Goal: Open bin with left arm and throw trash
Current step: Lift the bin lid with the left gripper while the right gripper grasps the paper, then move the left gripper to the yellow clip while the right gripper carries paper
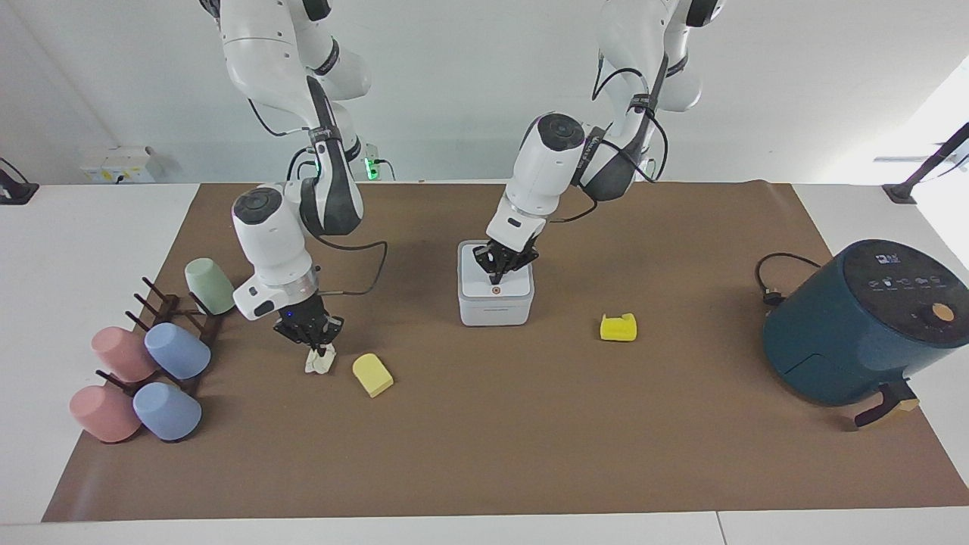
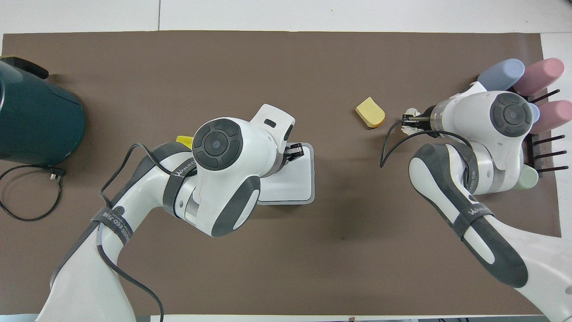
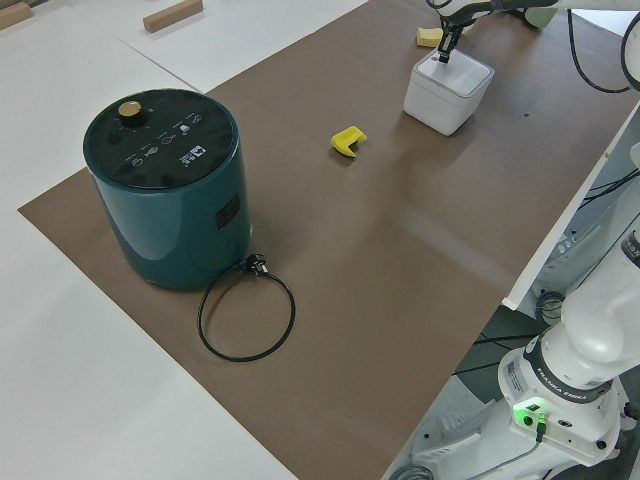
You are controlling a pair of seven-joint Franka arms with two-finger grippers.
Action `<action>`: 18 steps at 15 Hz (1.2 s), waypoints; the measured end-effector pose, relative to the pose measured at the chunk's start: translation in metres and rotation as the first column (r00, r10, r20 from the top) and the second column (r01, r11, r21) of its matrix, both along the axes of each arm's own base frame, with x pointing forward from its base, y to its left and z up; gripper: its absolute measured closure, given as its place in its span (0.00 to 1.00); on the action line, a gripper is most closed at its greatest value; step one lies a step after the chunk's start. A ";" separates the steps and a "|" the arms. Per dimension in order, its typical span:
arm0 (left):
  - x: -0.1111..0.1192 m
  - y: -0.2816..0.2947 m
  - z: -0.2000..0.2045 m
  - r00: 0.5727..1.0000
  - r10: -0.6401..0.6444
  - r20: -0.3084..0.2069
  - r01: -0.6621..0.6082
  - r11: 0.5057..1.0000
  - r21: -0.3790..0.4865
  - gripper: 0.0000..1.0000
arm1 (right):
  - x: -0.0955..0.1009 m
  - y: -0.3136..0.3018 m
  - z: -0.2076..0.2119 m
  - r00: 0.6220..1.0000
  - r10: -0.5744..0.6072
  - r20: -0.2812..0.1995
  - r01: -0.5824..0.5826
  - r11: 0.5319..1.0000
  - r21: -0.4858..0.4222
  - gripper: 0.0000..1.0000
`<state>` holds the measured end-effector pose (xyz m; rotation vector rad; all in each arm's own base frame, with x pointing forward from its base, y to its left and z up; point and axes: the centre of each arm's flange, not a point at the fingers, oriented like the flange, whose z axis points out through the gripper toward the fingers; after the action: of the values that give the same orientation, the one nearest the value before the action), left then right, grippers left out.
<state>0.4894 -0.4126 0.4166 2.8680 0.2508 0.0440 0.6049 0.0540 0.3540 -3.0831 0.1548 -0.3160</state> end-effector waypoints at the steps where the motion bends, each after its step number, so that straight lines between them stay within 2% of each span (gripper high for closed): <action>1: -0.001 -0.001 0.000 1.000 -0.012 0.003 0.012 1.000 0.001 0.99 | -0.003 0.000 0.022 1.000 0.001 -0.004 -0.001 1.000 0.000 0.96; 5: -0.004 -0.003 -0.003 0.997 -0.078 0.016 0.077 0.997 0.007 0.99 | -0.015 0.003 0.105 1.000 0.009 -0.020 -0.009 1.000 0.000 0.96; 9: -0.006 -0.004 -0.005 0.994 -0.102 0.029 0.102 0.995 0.008 0.99 | -0.022 0.003 0.157 0.999 0.012 -0.030 -0.012 1.000 -0.001 0.96; 13: -0.007 -0.003 -0.001 0.994 -0.105 0.027 0.104 0.994 0.010 0.99 | -0.028 -0.005 0.184 0.998 0.001 -0.070 -0.001 1.000 -0.004 0.96; 14: -0.006 0.001 0.003 0.994 -0.106 0.011 0.106 0.994 0.020 0.99 | -0.029 -0.009 0.185 0.997 -0.007 -0.077 0.006 1.000 -0.005 0.96; 16: 0.002 0.030 0.022 0.993 -0.116 -0.025 0.117 0.992 0.046 0.99 | -0.029 -0.020 0.184 0.996 -0.025 -0.085 0.025 1.000 -0.005 0.96; 18: 0.014 0.077 0.055 0.991 -0.129 -0.035 0.130 0.990 0.059 0.99 | -0.029 -0.023 0.181 0.995 -0.031 -0.094 0.030 1.000 -0.006 0.96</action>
<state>0.5038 -0.3361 0.4717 2.9406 0.0697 -0.0178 0.5756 0.0310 0.5349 -3.1042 0.2045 -0.1719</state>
